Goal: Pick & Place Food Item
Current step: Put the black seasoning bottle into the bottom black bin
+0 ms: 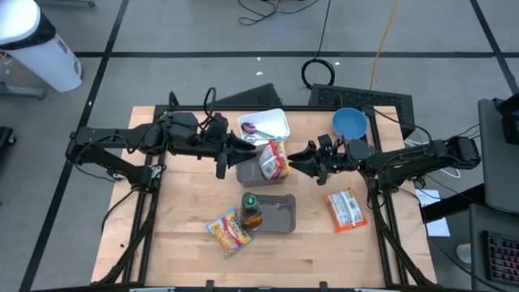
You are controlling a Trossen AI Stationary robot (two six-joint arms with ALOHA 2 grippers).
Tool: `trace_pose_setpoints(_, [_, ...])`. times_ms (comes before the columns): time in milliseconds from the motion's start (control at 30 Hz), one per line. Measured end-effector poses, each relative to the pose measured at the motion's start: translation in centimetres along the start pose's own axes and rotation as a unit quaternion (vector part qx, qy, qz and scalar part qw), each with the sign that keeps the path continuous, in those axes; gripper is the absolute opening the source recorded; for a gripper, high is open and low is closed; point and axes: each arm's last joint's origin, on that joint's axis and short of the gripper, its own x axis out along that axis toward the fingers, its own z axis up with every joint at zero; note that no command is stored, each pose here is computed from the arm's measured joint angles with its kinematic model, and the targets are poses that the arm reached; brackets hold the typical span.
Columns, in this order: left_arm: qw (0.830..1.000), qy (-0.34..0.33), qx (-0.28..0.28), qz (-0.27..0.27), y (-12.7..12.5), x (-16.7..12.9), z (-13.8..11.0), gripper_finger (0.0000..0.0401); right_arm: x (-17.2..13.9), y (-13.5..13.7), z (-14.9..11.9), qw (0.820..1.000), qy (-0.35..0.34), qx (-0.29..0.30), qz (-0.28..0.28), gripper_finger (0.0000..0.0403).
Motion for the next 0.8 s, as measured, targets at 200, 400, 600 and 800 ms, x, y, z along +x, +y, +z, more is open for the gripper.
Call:
trace_pose_setpoints(200, [1.0,0.012,0.011,0.003,0.1,0.0,-0.2,0.015,-0.1,0.2,0.4,1.0,-0.021,-0.011,-0.004,0.0171])
trace_pose_setpoints(400, [0.993,0.068,0.063,0.076,1.3,-0.5,-1.2,0.015,-0.8,1.6,2.5,0.994,-0.046,-0.092,-0.048,0.0171])
trace_pose_setpoints(600, [0.989,0.074,0.092,0.087,1.6,-0.9,-1.0,0.015,-1.7,3.8,5.6,0.975,0.028,-0.177,-0.132,0.0171])
trace_pose_setpoints(800, [0.987,0.091,0.084,0.102,1.7,-2.1,0.5,0.015,-3.3,5.8,8.1,0.963,0.069,-0.209,-0.156,0.0171])
